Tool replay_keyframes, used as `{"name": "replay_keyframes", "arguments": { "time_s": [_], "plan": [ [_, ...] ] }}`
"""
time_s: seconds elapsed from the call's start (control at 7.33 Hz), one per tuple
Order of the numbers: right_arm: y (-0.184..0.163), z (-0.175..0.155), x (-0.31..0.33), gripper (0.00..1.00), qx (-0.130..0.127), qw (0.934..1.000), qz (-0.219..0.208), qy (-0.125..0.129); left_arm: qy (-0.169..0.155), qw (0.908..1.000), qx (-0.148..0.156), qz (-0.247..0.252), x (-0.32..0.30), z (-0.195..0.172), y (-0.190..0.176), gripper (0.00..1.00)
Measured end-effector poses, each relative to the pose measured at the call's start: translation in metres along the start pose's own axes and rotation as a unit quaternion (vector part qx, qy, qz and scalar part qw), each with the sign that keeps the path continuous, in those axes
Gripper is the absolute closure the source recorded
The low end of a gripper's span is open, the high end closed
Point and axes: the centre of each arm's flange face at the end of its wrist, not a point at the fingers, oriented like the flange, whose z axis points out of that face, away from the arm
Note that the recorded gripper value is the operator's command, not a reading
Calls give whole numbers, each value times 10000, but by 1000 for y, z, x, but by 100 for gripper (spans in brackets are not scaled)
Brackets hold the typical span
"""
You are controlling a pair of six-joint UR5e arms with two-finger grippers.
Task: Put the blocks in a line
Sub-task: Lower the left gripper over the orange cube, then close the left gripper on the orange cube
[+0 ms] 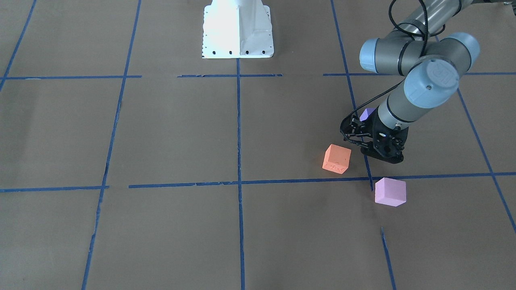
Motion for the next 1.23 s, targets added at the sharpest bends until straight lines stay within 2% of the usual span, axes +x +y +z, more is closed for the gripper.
{"name": "replay_keyframes", "arguments": {
  "time_s": [0.41,1.23],
  "plan": [
    [0,0,0,0,-2,10000,1,0,157,9996,48,-209,10,34,-3,0],
    [0,0,0,0,-1,10000,-5,0,209,9989,59,-414,20,60,-16,0]
  ]
}}
